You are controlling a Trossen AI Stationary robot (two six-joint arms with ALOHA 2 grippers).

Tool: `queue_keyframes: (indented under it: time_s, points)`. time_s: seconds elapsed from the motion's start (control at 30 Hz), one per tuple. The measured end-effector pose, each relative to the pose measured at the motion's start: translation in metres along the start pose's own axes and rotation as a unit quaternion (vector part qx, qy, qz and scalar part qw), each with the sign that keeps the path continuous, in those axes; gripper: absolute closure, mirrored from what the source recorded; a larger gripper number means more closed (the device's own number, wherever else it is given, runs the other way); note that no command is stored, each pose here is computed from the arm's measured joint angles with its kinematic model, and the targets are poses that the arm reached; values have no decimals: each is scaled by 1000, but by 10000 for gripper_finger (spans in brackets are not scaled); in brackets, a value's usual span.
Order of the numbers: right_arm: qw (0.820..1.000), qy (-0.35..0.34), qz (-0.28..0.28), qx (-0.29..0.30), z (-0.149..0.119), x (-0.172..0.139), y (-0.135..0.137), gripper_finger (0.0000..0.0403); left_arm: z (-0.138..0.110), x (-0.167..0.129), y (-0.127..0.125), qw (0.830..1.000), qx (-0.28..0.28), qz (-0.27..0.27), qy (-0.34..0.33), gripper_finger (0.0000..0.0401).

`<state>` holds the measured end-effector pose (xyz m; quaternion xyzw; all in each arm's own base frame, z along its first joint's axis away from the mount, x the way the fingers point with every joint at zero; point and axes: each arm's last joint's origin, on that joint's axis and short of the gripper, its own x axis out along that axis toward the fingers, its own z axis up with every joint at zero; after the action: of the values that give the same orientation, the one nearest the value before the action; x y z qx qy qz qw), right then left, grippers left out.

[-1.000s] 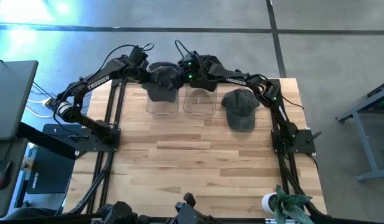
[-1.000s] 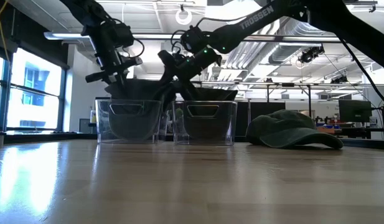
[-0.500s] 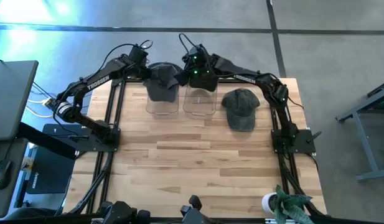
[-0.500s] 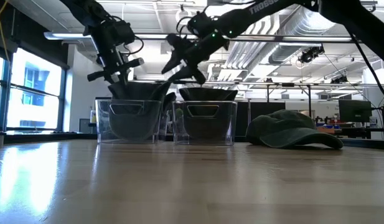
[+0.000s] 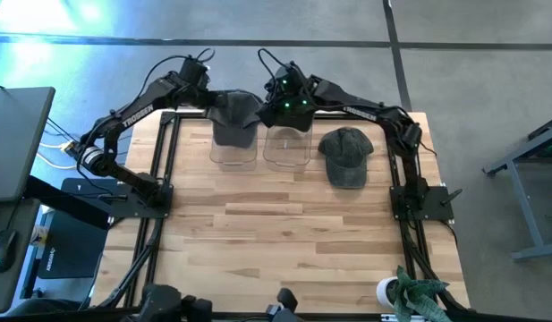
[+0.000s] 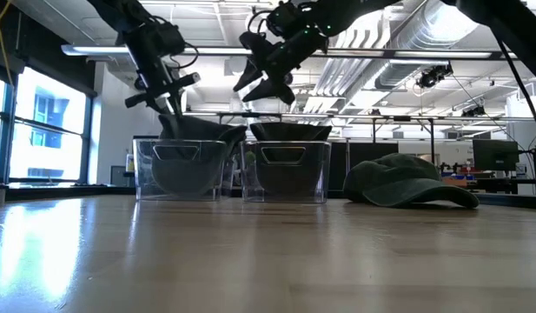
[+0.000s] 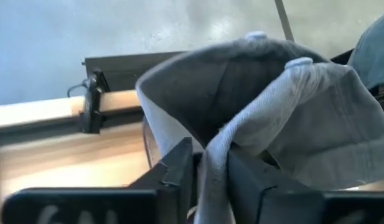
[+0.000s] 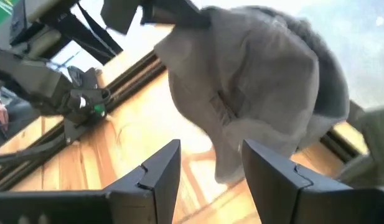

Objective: Pick & Place hat
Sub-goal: Put the gray cap into the left transparent bin

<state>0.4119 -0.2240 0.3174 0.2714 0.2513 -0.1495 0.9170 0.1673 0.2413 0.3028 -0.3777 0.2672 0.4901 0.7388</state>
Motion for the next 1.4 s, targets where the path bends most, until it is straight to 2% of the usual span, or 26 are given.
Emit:
queue_keyframes:
  time_s: [0.2,0.33,0.4,0.5,0.57,0.63,0.73,0.93,1.07,1.23,1.4]
  points:
    - [1000,-3,-9,-13,4,-17,7,237,10,-10,5,1000,4,9,-6,259]
    - [999,-7,-36,-28,7,-34,12,237,20,-26,2,999,31,13,-5,250]
    - [998,-4,-48,-37,7,-44,14,237,26,-39,-6,998,55,-8,-8,258]
    - [996,-6,-66,-51,9,-57,18,237,29,-53,-19,992,98,-83,3,288]
    - [995,-13,-77,-62,11,-63,20,237,26,-53,-27,986,123,-113,13,316]
    - [994,-19,-86,-65,12,-66,20,237,20,-43,-35,983,141,-117,30,350]
    - [994,-20,-87,-65,12,-66,20,237,9,-17,-44,981,157,-96,66,392]
    - [994,-20,-89,-65,12,-66,20,237,2,24,-54,982,170,-15,76,382]
    - [994,-11,-88,-60,10,-66,20,237,9,33,-53,985,161,59,17,396]
    - [994,2,-88,-59,7,-65,21,237,18,44,-50,977,170,124,-36,398]
    - [994,14,-92,-56,5,-68,22,237,24,40,-47,976,159,135,-62,400]
